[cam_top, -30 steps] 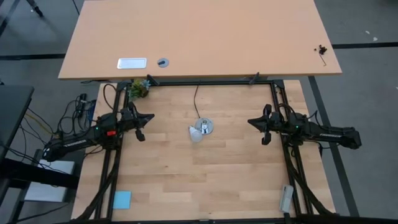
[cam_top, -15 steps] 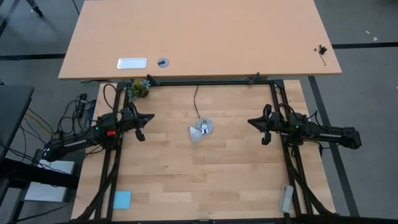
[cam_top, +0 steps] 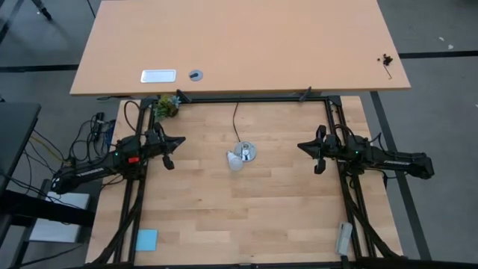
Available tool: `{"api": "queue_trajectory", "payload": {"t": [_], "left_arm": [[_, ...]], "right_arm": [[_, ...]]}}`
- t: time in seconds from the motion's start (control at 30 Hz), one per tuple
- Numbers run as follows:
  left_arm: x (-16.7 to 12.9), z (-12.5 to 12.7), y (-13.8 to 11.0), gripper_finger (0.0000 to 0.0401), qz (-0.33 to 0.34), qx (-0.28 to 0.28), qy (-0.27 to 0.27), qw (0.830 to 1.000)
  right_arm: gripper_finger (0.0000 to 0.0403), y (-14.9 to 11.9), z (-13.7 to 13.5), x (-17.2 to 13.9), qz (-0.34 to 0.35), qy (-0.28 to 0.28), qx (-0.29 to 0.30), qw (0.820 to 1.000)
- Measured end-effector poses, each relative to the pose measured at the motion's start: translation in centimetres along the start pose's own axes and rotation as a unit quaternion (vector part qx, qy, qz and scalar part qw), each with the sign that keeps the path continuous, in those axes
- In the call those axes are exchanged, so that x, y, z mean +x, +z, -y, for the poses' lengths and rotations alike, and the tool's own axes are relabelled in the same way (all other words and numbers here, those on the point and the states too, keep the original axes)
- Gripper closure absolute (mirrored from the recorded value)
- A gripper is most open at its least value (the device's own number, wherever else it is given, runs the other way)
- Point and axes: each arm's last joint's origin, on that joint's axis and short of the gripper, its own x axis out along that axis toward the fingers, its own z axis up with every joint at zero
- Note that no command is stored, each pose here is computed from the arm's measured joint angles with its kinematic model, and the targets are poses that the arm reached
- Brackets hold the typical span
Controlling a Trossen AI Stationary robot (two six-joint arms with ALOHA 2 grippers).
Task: Screw lightbulb
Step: Return to Home Position
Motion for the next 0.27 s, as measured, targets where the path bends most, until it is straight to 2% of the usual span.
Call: {"api": "queue_trajectory", "payload": {"t": [0.27], "left_arm": [[0.0, 0.0, 0.0, 0.0396, 0.0, 0.0, 0.0, 1.0]], "right_arm": [[0.0382, 0.0, 0.0, 0.0, 0.0, 0.0, 0.0, 1.0]]}}
